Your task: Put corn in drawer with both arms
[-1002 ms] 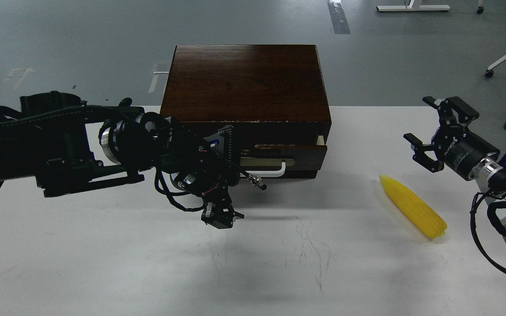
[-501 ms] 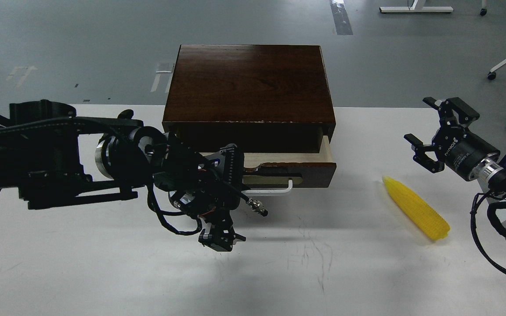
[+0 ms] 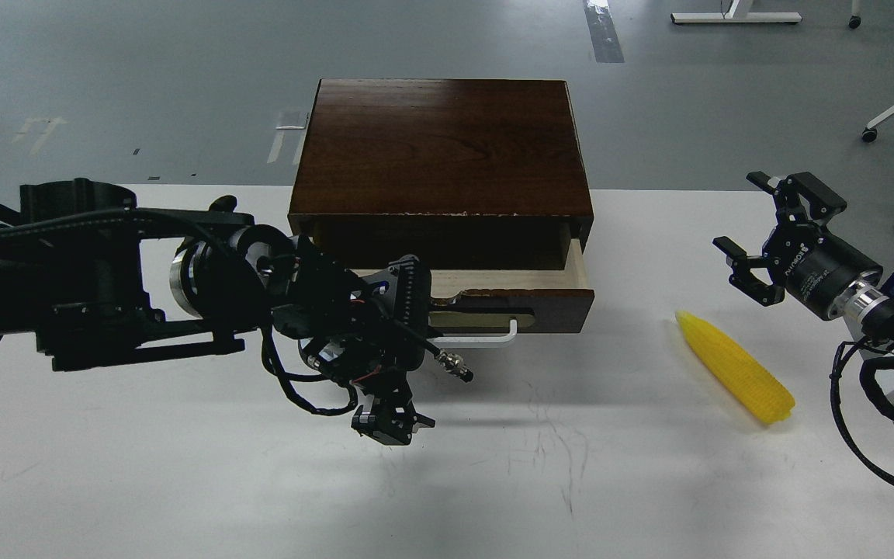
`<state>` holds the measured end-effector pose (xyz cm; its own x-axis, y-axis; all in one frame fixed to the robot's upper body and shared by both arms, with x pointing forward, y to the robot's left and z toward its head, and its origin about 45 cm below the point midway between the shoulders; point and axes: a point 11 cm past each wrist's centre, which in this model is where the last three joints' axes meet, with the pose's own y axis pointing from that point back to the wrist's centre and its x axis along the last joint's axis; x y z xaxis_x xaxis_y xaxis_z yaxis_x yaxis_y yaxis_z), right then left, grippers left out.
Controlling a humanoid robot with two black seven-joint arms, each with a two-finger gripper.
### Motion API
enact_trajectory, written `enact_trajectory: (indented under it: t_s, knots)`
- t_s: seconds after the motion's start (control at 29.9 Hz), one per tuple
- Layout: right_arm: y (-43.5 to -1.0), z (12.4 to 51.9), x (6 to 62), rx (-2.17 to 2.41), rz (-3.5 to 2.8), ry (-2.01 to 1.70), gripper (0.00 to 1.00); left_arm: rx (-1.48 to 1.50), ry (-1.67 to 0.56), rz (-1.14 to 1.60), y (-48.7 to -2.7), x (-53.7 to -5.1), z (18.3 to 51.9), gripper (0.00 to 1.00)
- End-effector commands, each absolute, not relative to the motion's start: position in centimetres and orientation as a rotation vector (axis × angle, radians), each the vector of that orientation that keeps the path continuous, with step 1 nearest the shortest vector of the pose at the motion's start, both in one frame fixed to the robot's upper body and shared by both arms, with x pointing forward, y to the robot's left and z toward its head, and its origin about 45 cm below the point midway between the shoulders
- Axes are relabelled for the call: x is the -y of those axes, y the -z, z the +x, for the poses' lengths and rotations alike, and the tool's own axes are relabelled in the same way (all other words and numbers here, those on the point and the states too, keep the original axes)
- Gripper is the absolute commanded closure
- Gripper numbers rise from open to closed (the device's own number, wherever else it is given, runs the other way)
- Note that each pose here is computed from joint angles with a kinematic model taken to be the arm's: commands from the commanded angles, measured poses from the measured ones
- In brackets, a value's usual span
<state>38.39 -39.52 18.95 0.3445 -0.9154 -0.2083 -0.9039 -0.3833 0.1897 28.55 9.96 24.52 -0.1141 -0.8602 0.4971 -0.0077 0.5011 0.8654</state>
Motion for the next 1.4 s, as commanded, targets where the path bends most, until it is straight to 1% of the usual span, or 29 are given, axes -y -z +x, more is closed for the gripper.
enact_trajectory:
  t_s: [0.0, 0.33, 0.5, 0.83, 0.97, 1.17, 1.37]
  knots:
    - [-18.9, 38.4, 39.5, 1.721, 2.542, 0.437, 0.0, 1.523, 0.863, 0.789, -24.7, -10.0, 28.8, 0.02]
    - [-19.0, 38.4, 39.6, 1.723, 2.542, 0.435, 0.0, 1.552, 0.864, 0.819, -25.7, -10.3, 29.5, 0.02]
    - [-18.9, 38.4, 39.6, 1.723, 2.541, 0.437, 0.0, 1.567, 0.947, 0.859, -25.6, -10.7, 29.4, 0.02]
    - [-18.8, 38.2, 39.6, 1.722, 2.538, 0.443, 0.0, 1.545, 1.04, 0.935, -24.8, -12.6, 29.6, 0.02]
    - [-18.7, 38.2, 39.5, 1.72, 2.54, 0.447, 0.0, 1.557, 1.049, 0.944, -25.2, -12.6, 29.7, 0.02]
    - [-18.7, 38.2, 39.5, 1.722, 2.539, 0.446, 0.0, 1.58, 1.096, 0.906, -25.1, -11.4, 28.8, 0.02]
    - [-18.7, 38.2, 39.6, 1.723, 2.538, 0.444, 0.0, 1.604, 1.139, 0.921, -25.5, -11.1, 28.8, 0.02]
